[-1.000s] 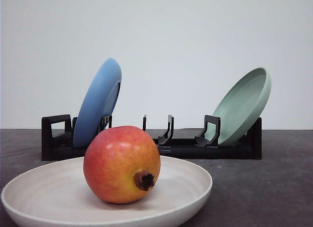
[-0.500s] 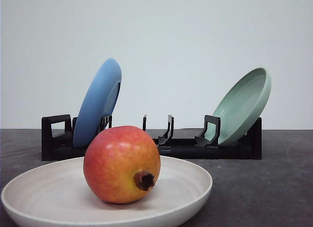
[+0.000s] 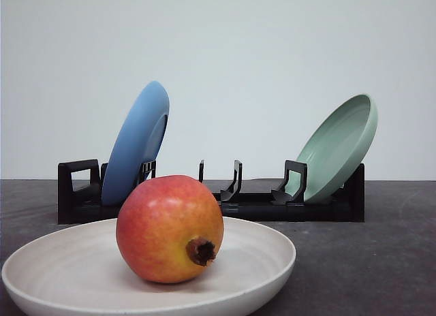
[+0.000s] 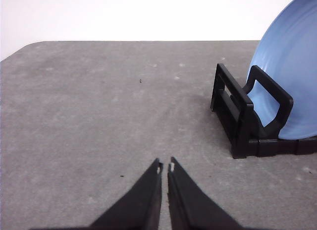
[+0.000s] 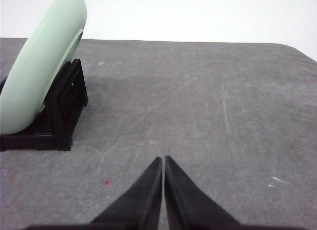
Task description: Place pomegranate in white plate
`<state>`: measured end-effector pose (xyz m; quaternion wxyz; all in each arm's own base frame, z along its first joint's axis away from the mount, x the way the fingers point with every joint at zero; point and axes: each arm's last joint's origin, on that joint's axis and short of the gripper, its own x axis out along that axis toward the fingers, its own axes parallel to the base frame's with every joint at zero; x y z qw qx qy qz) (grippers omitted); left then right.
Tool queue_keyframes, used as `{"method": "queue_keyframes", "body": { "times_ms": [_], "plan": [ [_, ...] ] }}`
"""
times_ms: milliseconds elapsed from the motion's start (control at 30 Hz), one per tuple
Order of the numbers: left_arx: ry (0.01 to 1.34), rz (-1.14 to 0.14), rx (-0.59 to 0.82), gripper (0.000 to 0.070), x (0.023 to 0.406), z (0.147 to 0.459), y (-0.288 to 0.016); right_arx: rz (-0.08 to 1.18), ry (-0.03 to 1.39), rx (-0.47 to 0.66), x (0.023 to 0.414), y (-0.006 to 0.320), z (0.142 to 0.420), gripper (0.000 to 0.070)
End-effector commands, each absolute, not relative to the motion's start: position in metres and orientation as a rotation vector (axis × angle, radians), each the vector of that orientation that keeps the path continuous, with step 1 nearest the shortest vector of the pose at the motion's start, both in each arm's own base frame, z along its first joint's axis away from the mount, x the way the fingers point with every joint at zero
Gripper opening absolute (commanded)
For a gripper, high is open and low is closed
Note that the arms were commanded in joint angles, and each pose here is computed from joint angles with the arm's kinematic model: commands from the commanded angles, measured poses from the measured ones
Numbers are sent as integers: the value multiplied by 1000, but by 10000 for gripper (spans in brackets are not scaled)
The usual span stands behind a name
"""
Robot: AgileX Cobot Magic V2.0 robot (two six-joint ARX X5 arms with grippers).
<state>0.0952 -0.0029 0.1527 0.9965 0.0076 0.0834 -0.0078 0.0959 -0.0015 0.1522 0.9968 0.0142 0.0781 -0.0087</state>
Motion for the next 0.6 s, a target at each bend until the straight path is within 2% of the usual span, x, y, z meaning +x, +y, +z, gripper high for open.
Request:
{"method": "queue_keyframes", "body": {
  "times_ms": [0,567],
  "plan": [
    [181,-21,12,0,96,149,-3,-19,146,39,96,-2,152,0],
    [181,-21,13,0,96,149,-3,-19,146,39,96,-2,152,0]
  ]
}}
